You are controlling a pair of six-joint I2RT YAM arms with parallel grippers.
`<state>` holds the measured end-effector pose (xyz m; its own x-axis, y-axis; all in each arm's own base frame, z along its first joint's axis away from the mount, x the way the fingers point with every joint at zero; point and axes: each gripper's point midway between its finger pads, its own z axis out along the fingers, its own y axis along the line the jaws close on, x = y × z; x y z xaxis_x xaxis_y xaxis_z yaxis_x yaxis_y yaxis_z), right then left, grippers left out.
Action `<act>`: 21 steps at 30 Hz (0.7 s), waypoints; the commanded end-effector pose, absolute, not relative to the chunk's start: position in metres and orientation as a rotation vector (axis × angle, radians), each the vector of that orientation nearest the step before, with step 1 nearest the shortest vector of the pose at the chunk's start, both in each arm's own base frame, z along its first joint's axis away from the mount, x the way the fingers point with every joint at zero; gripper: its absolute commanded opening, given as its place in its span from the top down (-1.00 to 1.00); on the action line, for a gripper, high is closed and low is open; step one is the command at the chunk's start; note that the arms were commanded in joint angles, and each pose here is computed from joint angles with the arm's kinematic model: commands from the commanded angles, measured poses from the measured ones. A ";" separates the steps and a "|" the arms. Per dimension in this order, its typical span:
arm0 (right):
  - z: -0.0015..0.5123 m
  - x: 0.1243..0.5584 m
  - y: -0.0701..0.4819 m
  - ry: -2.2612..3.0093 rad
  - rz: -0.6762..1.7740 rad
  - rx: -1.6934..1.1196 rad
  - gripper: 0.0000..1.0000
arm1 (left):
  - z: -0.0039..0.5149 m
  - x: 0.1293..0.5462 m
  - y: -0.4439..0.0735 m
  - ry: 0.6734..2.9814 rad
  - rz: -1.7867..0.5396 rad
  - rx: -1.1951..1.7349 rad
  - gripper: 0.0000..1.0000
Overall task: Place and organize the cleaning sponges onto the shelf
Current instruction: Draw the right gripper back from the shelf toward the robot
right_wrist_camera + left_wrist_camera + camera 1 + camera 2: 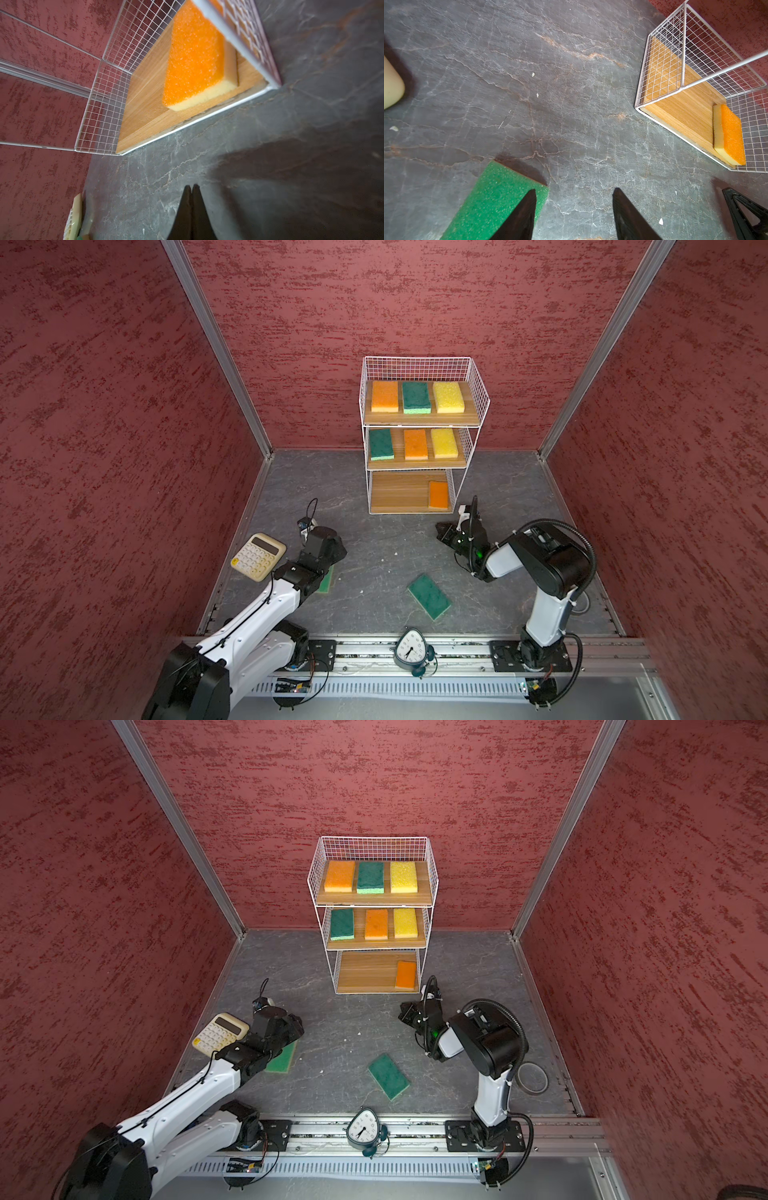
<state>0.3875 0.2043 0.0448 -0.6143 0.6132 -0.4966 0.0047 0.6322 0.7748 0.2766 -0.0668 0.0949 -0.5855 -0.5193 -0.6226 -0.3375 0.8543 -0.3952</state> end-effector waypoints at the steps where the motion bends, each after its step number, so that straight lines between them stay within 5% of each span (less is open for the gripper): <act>1: 0.063 0.404 0.207 1.962 1.039 0.504 1.00 | 0.109 0.286 -0.069 2.201 -0.312 -0.617 -0.19; 21: 0.047 0.427 0.177 1.731 1.089 0.868 1.00 | 0.098 0.294 -0.076 2.213 -0.339 -0.638 -0.17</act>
